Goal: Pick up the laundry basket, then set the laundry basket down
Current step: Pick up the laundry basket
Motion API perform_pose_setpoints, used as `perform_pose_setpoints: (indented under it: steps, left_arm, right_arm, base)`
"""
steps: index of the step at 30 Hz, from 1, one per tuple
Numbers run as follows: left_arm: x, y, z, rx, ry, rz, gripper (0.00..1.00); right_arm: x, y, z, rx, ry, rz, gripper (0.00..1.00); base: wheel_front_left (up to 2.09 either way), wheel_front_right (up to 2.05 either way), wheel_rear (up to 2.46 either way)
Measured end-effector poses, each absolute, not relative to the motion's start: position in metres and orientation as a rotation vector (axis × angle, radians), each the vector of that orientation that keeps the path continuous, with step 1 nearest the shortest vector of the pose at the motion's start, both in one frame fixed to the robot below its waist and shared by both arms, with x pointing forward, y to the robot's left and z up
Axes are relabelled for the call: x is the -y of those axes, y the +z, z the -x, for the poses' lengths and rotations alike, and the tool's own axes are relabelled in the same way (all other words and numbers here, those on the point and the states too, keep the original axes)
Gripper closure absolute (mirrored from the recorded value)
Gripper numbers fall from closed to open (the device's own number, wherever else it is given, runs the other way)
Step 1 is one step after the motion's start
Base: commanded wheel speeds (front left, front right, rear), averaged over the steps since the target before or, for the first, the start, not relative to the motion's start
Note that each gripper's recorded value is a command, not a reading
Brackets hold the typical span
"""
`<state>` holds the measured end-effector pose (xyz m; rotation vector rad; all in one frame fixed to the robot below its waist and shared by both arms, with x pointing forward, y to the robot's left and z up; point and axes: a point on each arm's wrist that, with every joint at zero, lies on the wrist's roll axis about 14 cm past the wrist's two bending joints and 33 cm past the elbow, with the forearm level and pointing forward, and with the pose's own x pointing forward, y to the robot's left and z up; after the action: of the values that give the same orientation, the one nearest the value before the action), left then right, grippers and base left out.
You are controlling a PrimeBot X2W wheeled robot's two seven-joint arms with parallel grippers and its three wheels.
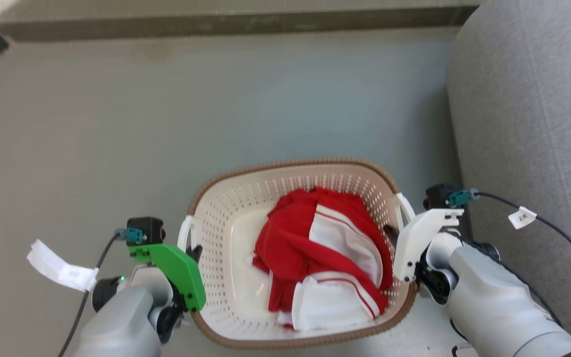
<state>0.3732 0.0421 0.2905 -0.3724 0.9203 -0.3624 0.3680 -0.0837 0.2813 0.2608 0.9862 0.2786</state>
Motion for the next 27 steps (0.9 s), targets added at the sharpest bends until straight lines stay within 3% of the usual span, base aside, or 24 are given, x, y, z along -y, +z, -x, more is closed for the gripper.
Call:
perform_pose_setpoints:
  steps: [9,27]
  left_arm:
    - [-0.039,0.306,-0.344,-0.944,-0.367,0.385,1.0]
    - [-0.032,0.321,-0.333,-0.986,-0.417,0.351,1.0]
  right_arm:
    - [0.087,0.297,-0.338,-1.014,0.273,-0.259,1.0]
    - [0.091,0.309,-0.324,-1.045,0.266,-0.268,1.0]
  base:
    - [0.0,0.0,0.0]
    - [0.0,0.0,0.0]
